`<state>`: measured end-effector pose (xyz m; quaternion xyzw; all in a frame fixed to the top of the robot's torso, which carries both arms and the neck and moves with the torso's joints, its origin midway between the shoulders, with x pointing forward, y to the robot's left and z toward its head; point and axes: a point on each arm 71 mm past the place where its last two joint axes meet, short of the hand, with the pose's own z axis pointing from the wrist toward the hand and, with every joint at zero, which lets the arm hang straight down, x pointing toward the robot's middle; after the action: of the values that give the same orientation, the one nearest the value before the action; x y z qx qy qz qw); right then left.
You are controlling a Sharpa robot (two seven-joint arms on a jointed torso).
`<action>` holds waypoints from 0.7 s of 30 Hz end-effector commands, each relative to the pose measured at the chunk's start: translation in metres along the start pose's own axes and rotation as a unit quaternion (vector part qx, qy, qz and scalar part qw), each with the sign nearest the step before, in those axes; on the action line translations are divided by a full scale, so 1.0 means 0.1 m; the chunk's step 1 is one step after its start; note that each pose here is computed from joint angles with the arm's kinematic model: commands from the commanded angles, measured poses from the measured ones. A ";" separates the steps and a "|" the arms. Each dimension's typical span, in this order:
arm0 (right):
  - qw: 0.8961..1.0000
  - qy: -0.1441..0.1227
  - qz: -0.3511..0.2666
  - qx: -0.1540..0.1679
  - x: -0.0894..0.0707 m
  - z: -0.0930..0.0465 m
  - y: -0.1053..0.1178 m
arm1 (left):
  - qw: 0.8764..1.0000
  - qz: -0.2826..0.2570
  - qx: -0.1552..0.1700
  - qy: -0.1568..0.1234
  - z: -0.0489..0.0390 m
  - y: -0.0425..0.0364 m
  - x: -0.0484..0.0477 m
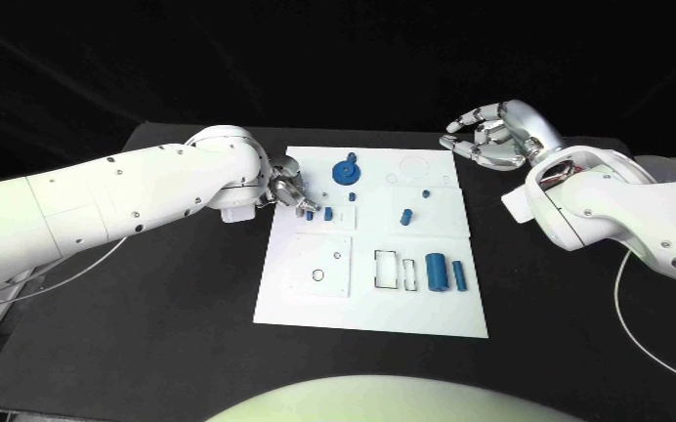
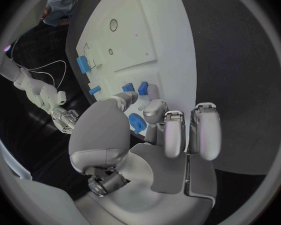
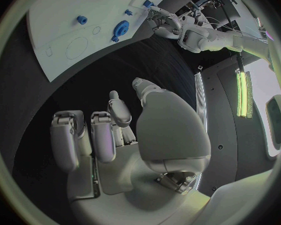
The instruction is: Assemble the parts on the task board
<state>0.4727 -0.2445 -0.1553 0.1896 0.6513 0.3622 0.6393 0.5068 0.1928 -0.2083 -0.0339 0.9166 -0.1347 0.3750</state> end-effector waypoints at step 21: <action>1.000 -0.002 -0.001 -0.005 -0.02 0.00 -0.02 | 0.950 -0.067 0.230 -0.200 -0.119 -0.382 -0.186</action>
<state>0.4732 -0.2478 -0.1554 0.1906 0.6500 0.3602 0.6414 0.5099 0.1702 -0.1899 -0.0816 0.8241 -0.2983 0.4745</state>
